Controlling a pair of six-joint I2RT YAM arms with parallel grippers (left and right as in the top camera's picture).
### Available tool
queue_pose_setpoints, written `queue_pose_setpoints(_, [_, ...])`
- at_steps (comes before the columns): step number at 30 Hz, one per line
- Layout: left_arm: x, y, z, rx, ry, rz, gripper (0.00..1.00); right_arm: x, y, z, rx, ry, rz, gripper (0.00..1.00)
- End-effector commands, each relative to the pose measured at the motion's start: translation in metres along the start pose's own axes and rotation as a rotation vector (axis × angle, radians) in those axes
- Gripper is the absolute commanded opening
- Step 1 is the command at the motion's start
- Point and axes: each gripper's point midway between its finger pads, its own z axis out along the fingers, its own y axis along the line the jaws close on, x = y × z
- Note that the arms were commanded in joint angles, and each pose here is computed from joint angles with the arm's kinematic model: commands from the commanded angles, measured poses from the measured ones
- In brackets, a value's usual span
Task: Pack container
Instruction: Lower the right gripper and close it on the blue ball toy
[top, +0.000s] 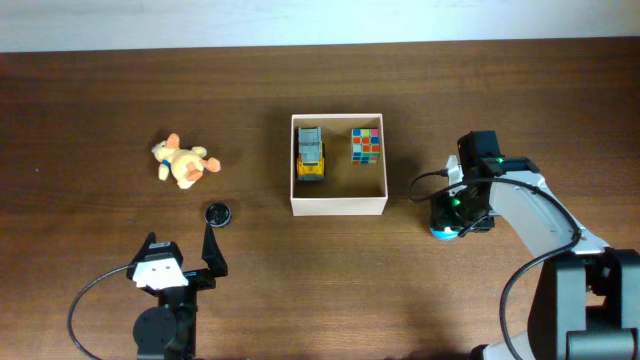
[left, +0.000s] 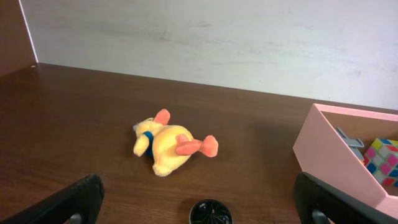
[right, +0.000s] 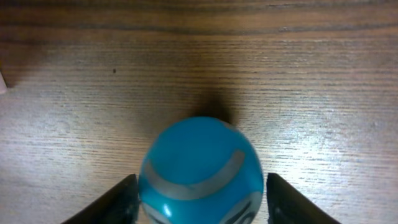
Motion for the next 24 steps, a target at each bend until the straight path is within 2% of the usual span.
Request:
queue_pose_setpoints(1, [0.0,0.003,0.0,-0.017,-0.007,0.015,0.99,0.004,-0.002,0.005,-0.003,0.017,0.012,0.52])
queue_pose_setpoints(9, [0.0,0.003,0.0,-0.017,-0.007,0.015,0.99,0.004,-0.002,0.005,-0.003,0.017,0.012,0.38])
queue_pose_setpoints(17, [0.0,0.003,0.0,-0.017,-0.007,0.015,0.99,0.002,0.0,0.002,-0.009,0.016,0.016,0.37])
queue_pose_setpoints(24, [0.0,0.003,0.0,-0.017,-0.007,0.015,0.99,-0.028,0.005,-0.035,-0.011,-0.047,0.009,0.38])
